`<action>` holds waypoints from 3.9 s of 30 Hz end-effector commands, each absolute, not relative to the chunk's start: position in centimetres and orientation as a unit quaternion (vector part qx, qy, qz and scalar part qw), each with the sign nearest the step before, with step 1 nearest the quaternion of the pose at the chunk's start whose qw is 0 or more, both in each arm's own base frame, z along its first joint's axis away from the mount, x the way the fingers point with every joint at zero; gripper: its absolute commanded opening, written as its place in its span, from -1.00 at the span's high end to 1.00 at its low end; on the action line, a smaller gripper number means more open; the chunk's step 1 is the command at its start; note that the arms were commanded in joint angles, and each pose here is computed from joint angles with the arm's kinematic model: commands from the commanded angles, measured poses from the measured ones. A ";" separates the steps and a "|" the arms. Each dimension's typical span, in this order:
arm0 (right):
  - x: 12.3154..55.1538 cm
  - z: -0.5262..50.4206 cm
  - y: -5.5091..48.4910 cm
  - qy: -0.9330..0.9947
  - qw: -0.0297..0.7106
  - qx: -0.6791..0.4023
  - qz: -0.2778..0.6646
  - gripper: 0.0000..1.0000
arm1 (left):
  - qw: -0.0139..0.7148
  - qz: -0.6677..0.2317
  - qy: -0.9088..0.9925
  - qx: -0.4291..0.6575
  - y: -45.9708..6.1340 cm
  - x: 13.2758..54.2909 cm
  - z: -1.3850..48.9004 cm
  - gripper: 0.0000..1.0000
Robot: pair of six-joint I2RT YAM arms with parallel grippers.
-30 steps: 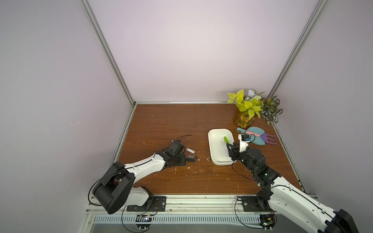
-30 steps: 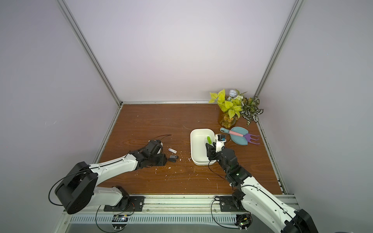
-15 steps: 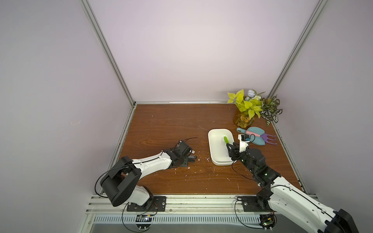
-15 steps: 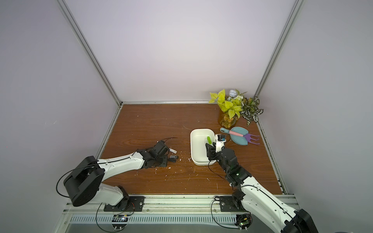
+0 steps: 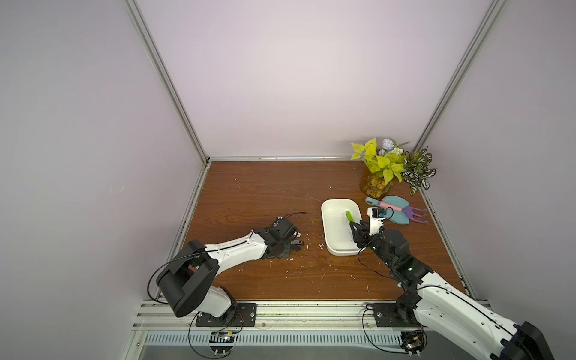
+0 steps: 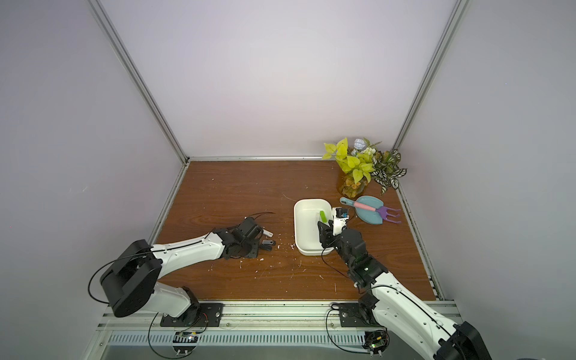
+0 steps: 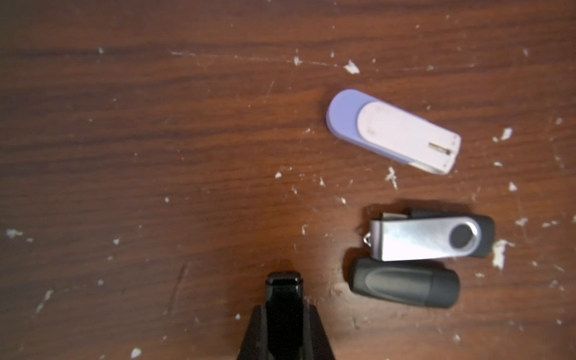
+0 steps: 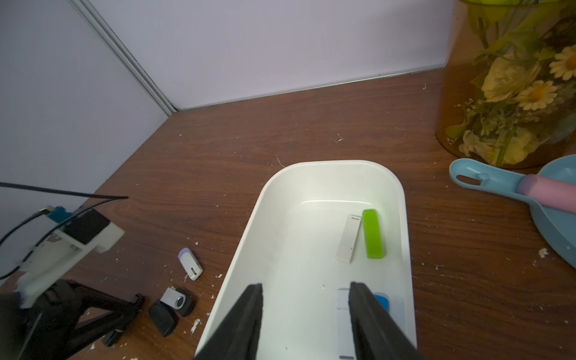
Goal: Put the usb flash drive into the storage box
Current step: Pick up the USB flash from the center of the board, then place the USB flash in the storage box, then pick up the USB flash from the center of the board.
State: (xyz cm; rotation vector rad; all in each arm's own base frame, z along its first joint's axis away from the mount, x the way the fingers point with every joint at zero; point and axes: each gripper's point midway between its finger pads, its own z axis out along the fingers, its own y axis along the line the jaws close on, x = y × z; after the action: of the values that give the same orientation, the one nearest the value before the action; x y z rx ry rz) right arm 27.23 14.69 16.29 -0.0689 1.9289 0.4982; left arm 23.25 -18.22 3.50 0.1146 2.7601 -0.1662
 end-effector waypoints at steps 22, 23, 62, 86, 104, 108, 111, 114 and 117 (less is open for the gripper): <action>26.5 16.6 4.4 0.758 0.624 0.175 0.072 0.03 | 0.273 -0.224 0.931 0.087 -42.4 32.7 16.1 0.80; 26.5 16.6 4.4 0.759 0.623 0.175 0.071 0.03 | 0.269 -0.219 0.934 0.087 -42.8 32.9 15.4 0.80; 27.1 15.7 5.7 0.772 0.609 0.155 0.093 0.03 | 0.239 -0.115 0.964 0.007 -41.9 38.7 3.4 0.61; 27.4 18.0 10.5 0.764 0.618 0.044 0.180 0.01 | 0.375 -0.158 0.912 0.042 -33.5 33.8 22.8 0.15; 22.2 12.2 34.8 0.800 0.397 -0.375 0.249 0.00 | 0.438 -0.042 0.896 -0.060 -7.3 26.9 19.9 -0.04; 21.3 9.1 37.3 0.806 0.339 -0.426 0.234 0.03 | 0.447 -0.029 0.891 -0.070 -6.5 26.8 20.4 -0.05; 21.4 7.0 38.0 0.812 0.311 -0.443 0.219 0.03 | 0.452 -0.032 0.888 -0.082 -5.9 26.8 20.7 -0.05; 21.4 5.5 38.4 0.819 0.291 -0.450 0.205 0.06 | 0.445 -0.031 0.891 -0.080 -5.9 26.9 20.3 -0.05; 21.3 5.1 38.6 0.818 0.285 -0.454 0.207 0.07 | 0.436 -0.034 0.896 -0.074 -6.3 27.0 19.8 -0.05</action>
State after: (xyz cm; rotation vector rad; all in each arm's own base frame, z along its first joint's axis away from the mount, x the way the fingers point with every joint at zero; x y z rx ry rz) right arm 21.68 37.93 4.24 -1.1693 2.2124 0.5311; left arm 27.03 -6.49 20.57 -0.2039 2.2014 -0.1079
